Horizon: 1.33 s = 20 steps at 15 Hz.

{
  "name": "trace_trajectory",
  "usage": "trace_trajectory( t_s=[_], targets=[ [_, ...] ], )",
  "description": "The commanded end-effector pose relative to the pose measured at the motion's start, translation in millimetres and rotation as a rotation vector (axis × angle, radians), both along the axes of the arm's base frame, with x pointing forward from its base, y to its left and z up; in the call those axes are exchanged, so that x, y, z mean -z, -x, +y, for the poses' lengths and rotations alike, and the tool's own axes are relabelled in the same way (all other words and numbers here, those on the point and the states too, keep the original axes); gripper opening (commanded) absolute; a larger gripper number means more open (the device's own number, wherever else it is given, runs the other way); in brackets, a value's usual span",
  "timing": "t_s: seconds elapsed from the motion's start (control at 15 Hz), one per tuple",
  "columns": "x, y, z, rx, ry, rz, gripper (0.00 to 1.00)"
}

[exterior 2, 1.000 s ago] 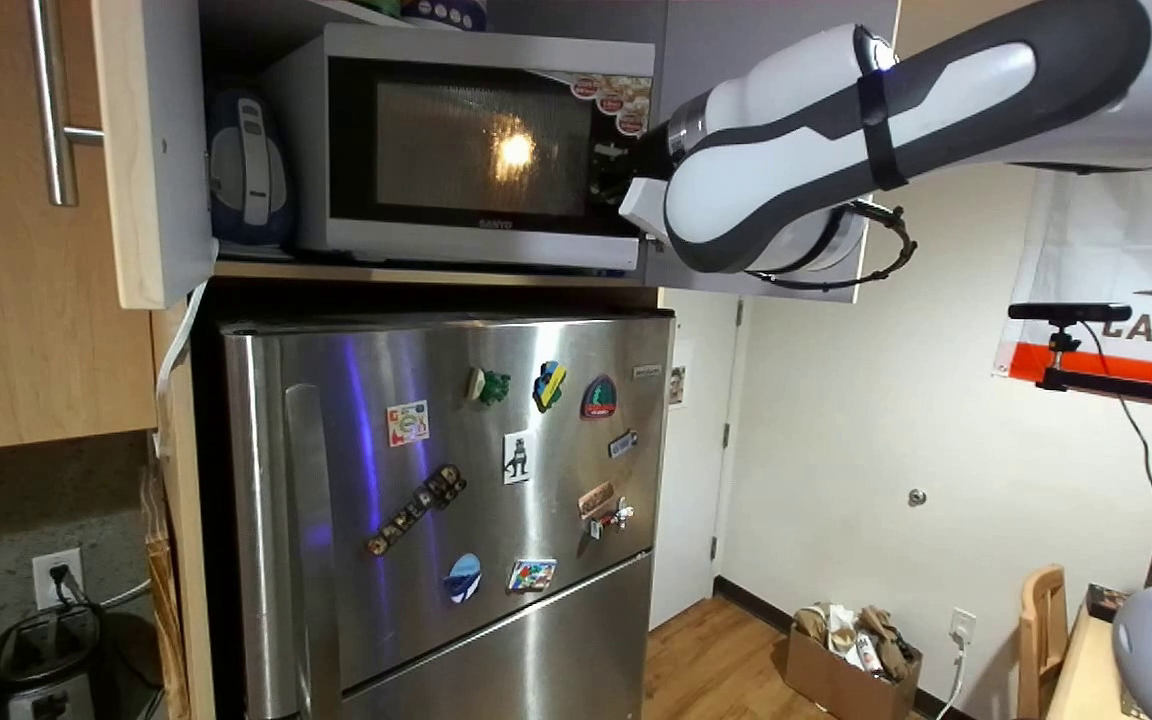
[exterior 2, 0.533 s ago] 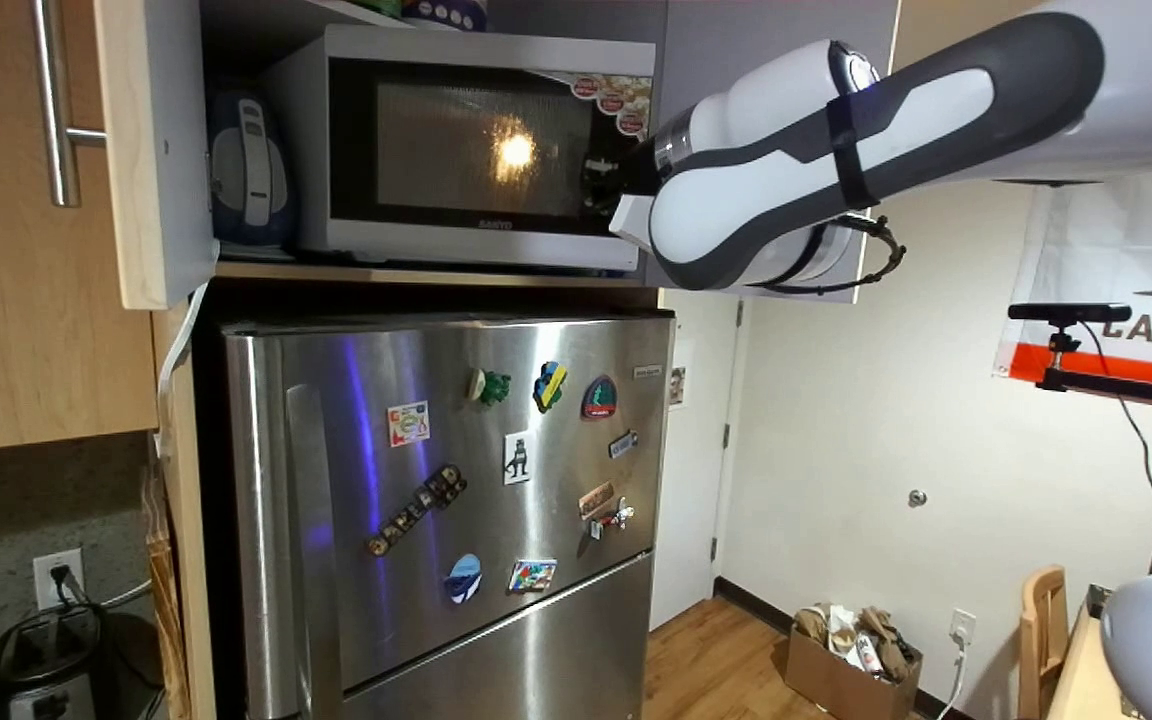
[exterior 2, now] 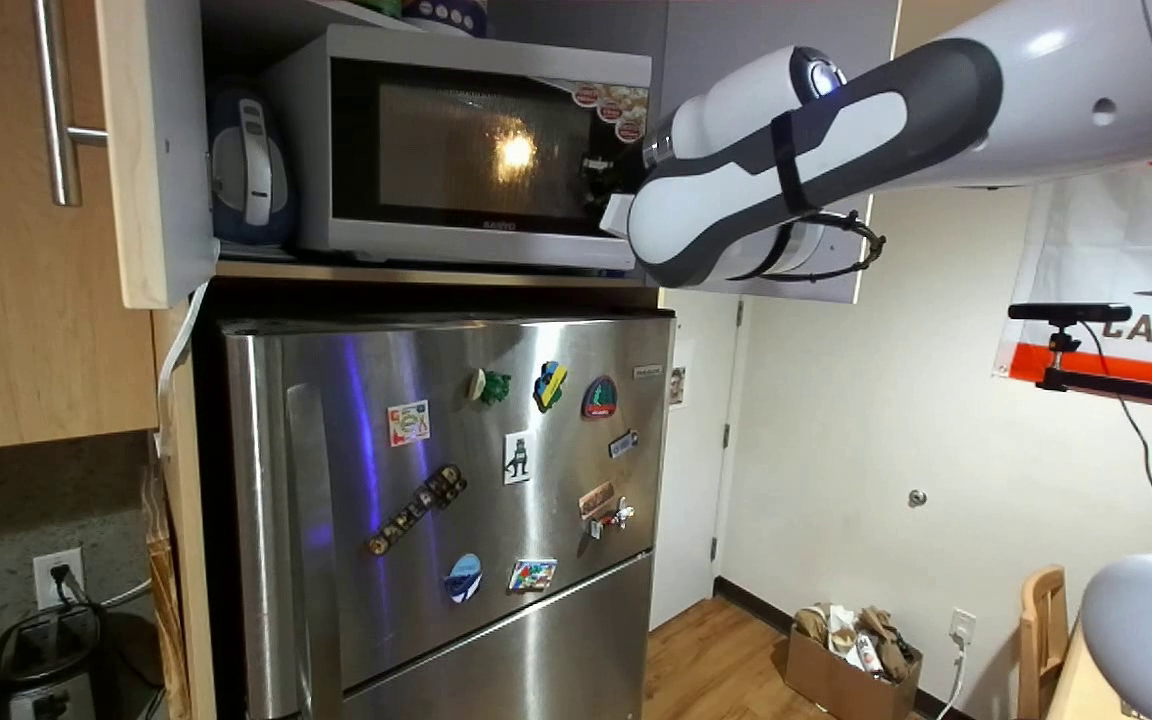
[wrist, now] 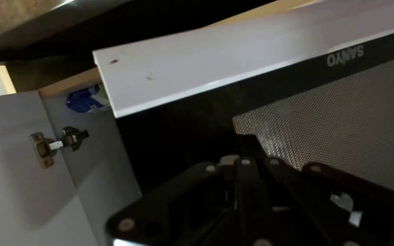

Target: Close the microwave

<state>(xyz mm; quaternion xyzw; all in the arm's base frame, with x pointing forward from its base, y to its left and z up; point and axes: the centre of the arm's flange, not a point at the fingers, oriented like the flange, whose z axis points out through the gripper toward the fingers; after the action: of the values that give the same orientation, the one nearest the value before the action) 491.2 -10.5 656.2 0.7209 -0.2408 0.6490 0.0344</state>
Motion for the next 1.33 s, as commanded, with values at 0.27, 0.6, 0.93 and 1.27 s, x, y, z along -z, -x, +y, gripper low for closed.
trace_trajectory(
  t_s=[0.27, 0.6, 0.93, 1.27],
  targets=[
    [-19.8, -32.4, -25.9, 0.065, -0.064, -0.031, 0.01],
    [9.3, -52.7, -21.6, 0.054, -0.082, 0.031, 0.01],
    [14.5, -65.9, -26.1, 0.07, -0.08, 0.034, 0.01],
    [1.2, -77.6, -47.4, 0.114, -0.091, 0.006, 0.01]
  ],
)
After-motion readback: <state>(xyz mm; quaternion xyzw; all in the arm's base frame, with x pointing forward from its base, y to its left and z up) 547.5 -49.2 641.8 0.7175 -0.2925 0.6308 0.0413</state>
